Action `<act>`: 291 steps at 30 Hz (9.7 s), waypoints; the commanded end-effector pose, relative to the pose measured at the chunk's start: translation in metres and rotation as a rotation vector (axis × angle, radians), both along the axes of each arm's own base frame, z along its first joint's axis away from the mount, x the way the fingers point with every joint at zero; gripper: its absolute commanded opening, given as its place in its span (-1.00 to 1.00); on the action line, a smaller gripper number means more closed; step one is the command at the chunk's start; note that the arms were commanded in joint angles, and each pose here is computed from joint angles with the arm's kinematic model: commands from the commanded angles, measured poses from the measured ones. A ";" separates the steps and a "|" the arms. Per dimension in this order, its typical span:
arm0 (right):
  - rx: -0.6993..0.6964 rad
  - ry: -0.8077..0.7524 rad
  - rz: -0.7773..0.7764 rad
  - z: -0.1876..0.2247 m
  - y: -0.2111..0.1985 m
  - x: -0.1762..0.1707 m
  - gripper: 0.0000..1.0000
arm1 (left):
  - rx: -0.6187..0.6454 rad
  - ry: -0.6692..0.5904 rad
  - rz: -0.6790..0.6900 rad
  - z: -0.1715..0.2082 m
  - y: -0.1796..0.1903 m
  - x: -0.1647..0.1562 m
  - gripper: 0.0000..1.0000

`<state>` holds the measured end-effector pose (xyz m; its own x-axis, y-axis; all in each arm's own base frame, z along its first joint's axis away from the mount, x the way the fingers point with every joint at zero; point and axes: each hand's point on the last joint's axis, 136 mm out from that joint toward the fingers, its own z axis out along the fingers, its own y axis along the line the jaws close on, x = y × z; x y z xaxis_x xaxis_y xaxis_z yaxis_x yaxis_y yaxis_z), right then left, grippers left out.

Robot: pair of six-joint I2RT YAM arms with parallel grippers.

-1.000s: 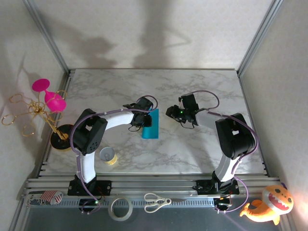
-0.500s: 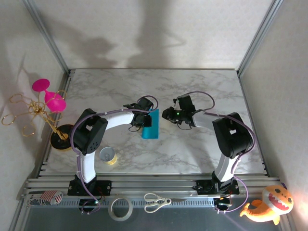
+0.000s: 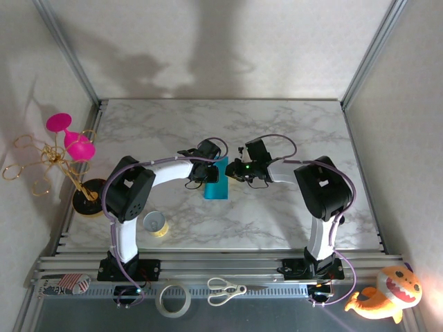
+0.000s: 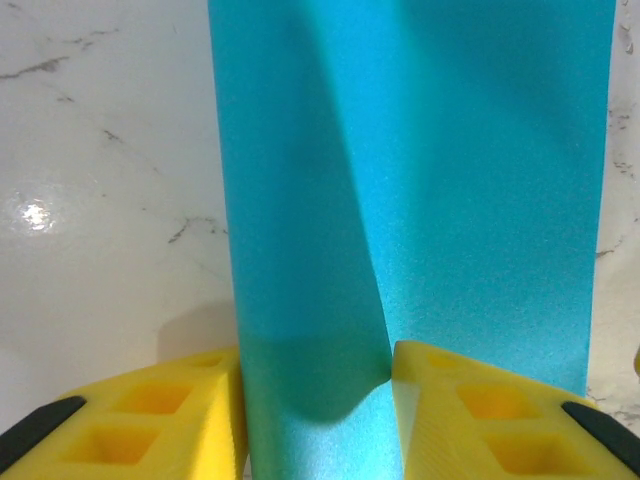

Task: Fold a paper plane with a square sheet of paper (pick it up from the middle)
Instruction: Hold the square sheet of paper at the center of the table, then first fold the square sheet of paper in half at the center of the table.

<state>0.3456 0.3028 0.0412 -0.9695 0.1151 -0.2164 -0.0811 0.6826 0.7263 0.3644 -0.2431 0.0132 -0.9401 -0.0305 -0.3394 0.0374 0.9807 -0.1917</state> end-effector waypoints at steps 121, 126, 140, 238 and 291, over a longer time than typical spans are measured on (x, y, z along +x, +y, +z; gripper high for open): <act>-0.511 0.277 0.061 -0.125 -0.063 -0.046 -1.00 | -0.561 0.028 0.108 0.057 -0.014 -0.026 -0.76; -0.514 0.277 0.062 -0.125 -0.064 -0.046 -1.00 | -0.491 0.114 0.085 0.022 -0.024 -0.035 -0.76; -0.524 0.279 0.068 -0.127 -0.067 -0.048 -1.00 | -0.185 0.331 0.140 -0.034 0.069 -0.119 -0.79; -0.693 0.274 0.083 -0.138 -0.105 -0.052 -1.00 | -0.197 -0.031 0.238 -0.009 0.078 0.110 -0.80; -0.811 0.250 0.078 -0.143 -0.127 -0.051 -1.00 | -0.382 -0.173 0.043 0.063 0.033 0.085 -0.72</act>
